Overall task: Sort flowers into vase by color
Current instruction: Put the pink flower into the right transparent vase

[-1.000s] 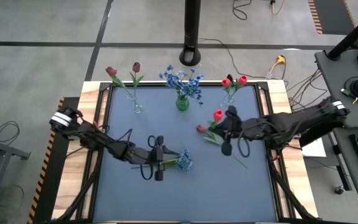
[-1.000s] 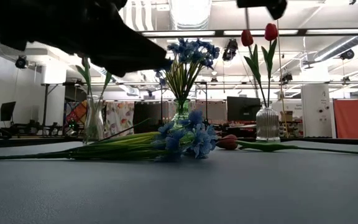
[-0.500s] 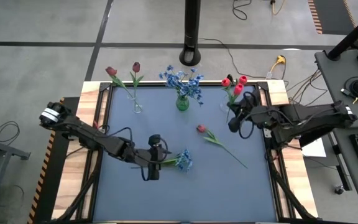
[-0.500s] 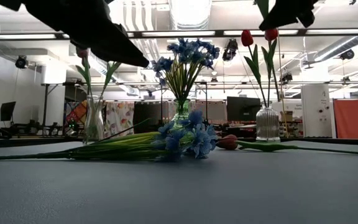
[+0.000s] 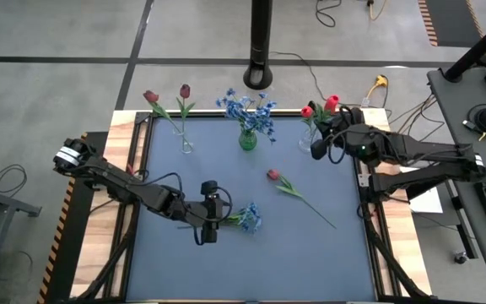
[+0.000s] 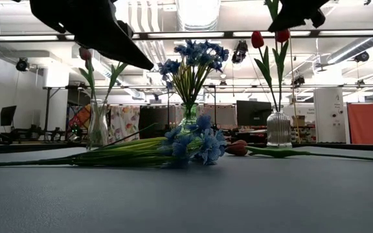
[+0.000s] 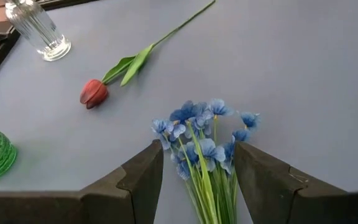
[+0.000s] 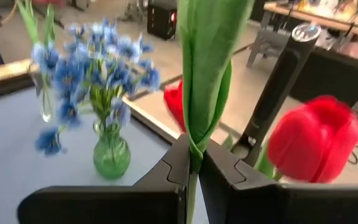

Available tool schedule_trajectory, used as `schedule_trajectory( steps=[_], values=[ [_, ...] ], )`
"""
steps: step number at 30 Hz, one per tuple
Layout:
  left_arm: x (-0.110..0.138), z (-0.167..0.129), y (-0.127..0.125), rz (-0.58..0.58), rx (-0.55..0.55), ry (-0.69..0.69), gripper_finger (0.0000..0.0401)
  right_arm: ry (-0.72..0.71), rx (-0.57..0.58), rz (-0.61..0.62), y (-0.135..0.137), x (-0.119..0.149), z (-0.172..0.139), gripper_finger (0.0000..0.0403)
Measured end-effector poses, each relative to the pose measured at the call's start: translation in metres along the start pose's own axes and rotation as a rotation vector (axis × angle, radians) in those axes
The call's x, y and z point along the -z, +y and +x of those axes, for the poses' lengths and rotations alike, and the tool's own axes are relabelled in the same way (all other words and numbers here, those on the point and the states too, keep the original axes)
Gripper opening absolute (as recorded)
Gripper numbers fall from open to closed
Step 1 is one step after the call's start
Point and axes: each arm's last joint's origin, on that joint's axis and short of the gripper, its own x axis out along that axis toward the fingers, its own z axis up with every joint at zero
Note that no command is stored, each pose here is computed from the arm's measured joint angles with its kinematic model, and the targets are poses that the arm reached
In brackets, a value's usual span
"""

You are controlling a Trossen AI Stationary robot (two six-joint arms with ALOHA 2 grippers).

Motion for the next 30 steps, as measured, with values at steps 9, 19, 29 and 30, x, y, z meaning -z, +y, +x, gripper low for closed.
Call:
schedule_trajectory(
  steps=[9, 19, 29, 30],
  values=[
    [0.001, 0.000, 0.000, 0.007, -0.001, 0.008, 0.0178, -0.046, 0.079, -0.041, -0.010, -0.008, 0.012, 0.0018],
    [0.002, 0.000, 0.000, 0.014, -0.002, 0.013, 0.0178, -0.013, 0.188, -0.060, -0.025, -0.008, 0.027, 0.0018],
    [0.002, 0.000, 0.000, 0.015, -0.003, 0.014, 0.0178, -0.014, 0.199, -0.050, -0.020, -0.009, 0.043, 0.0018],
    [0.002, 0.000, 0.000, 0.015, -0.003, 0.014, 0.0178, -0.013, 0.199, -0.051, -0.019, -0.009, 0.045, 0.0018]
  ],
)
